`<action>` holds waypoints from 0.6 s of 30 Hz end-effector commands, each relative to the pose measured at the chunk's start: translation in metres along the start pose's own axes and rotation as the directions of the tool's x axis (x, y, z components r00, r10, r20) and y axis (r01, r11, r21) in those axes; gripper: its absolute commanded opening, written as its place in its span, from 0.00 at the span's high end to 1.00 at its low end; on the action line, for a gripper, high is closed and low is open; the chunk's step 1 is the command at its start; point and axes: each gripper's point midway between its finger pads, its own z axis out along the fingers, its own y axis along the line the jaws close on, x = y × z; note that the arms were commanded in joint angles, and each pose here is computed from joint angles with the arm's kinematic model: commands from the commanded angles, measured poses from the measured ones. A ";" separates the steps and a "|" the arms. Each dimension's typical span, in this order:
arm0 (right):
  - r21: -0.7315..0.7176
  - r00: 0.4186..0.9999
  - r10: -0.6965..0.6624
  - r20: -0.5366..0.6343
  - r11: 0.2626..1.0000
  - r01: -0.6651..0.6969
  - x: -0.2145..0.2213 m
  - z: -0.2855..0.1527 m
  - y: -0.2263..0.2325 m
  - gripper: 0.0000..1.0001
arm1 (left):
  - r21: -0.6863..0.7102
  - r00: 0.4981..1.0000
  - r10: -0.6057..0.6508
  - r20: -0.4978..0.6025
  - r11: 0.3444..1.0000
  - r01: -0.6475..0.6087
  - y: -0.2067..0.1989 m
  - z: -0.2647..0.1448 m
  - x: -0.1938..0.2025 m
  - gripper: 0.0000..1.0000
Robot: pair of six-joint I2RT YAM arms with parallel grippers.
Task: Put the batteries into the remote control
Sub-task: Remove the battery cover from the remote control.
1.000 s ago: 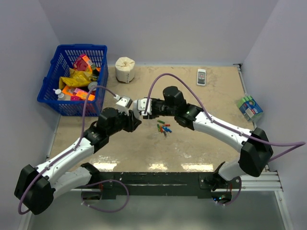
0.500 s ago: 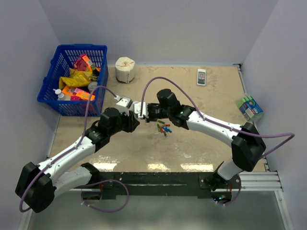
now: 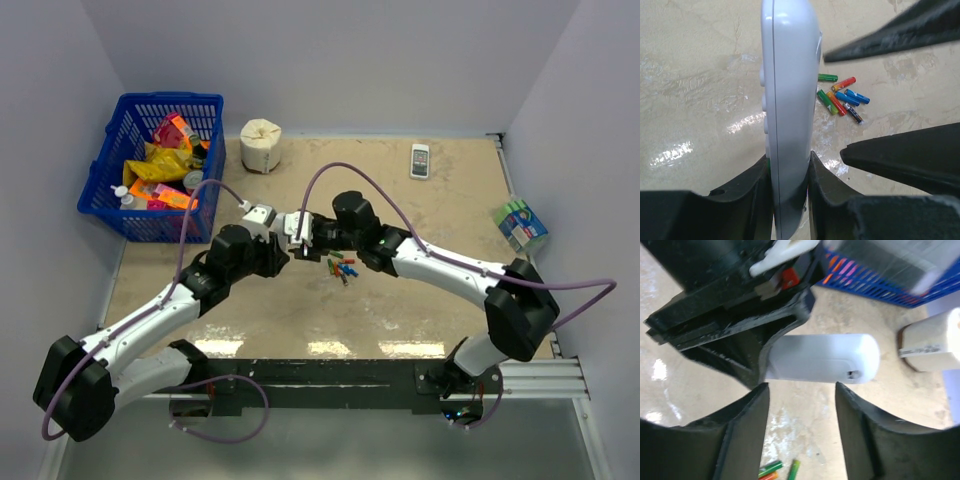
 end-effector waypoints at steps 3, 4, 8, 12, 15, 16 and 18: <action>0.159 0.993 -0.065 0.096 0.986 0.049 -0.038 -0.015 -0.035 0.35 | 0.032 0.997 -0.020 0.074 0.999 0.018 -0.010 -0.005 -0.024 1.00; 0.162 0.993 -0.069 0.096 0.985 0.053 -0.039 -0.016 -0.036 0.35 | 0.034 0.997 -0.020 0.074 0.999 0.018 -0.010 -0.005 -0.024 1.00; 0.137 0.993 -0.066 0.102 0.989 0.052 -0.040 -0.011 -0.034 0.36 | 0.041 0.996 -0.022 0.083 0.999 0.018 -0.012 -0.006 -0.028 1.00; 0.120 0.992 -0.065 0.104 0.991 0.052 -0.040 -0.008 -0.032 0.37 | 0.047 0.995 -0.020 0.094 0.999 0.016 -0.014 -0.008 -0.032 1.00; 0.113 0.992 -0.066 0.105 0.992 0.054 -0.040 -0.008 -0.031 0.38 | 0.055 0.995 -0.019 0.099 0.998 0.013 -0.016 -0.008 -0.036 1.00; 0.108 0.992 -0.068 0.105 0.993 0.056 -0.040 -0.008 -0.030 0.39 | 0.059 0.995 -0.018 0.101 0.998 0.012 -0.017 -0.009 -0.037 1.00; 0.104 0.992 -0.068 0.107 0.993 0.057 -0.041 -0.007 -0.030 0.40 | 0.067 0.995 -0.018 0.103 0.998 0.011 -0.019 -0.009 -0.039 1.00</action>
